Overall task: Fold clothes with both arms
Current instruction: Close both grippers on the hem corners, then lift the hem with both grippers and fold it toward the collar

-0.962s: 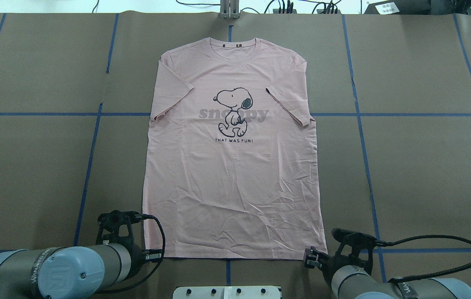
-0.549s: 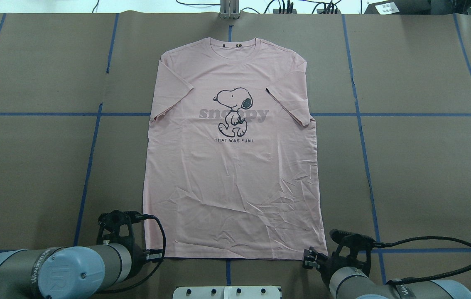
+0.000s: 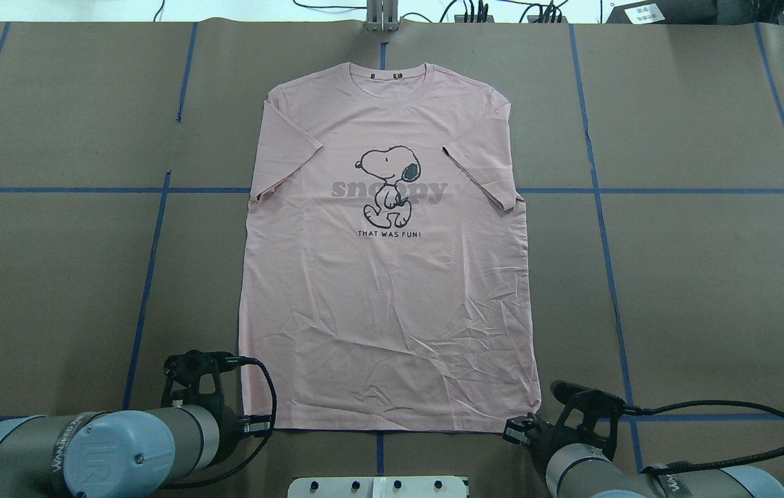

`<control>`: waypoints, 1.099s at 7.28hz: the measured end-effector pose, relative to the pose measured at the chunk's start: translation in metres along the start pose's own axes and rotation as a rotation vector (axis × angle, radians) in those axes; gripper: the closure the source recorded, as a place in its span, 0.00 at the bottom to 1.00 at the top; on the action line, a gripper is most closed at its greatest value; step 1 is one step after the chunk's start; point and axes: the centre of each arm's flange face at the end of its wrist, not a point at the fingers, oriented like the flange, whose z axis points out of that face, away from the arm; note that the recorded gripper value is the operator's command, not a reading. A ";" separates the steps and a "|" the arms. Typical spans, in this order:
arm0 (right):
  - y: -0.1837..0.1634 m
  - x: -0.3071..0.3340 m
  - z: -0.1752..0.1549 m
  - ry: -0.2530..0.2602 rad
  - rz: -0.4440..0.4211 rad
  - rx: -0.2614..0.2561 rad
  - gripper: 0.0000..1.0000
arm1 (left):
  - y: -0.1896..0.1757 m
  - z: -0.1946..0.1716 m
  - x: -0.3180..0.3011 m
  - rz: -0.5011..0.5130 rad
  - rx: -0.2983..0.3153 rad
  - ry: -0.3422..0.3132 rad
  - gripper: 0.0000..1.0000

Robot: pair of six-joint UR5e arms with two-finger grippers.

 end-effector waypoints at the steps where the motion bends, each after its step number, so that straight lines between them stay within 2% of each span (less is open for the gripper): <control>1: -0.001 -0.001 -0.002 -0.003 0.002 -0.002 1.00 | 0.000 0.000 0.000 0.000 0.000 0.000 1.00; 3: -0.010 -0.003 -0.015 -0.021 0.006 -0.008 1.00 | -0.003 -0.014 0.004 -0.002 0.001 0.023 1.00; 4: -0.022 -0.007 -0.037 -0.042 -0.007 -0.019 1.00 | -0.006 -0.036 0.010 -0.001 0.002 0.048 1.00; 6: -0.061 -0.015 -0.114 -0.049 -0.033 -0.076 1.00 | -0.009 -0.108 0.026 0.002 -0.020 0.078 1.00; 8: -0.105 -0.023 -0.209 -0.060 0.000 -0.181 1.00 | -0.032 -0.212 0.034 -0.032 -0.061 0.122 1.00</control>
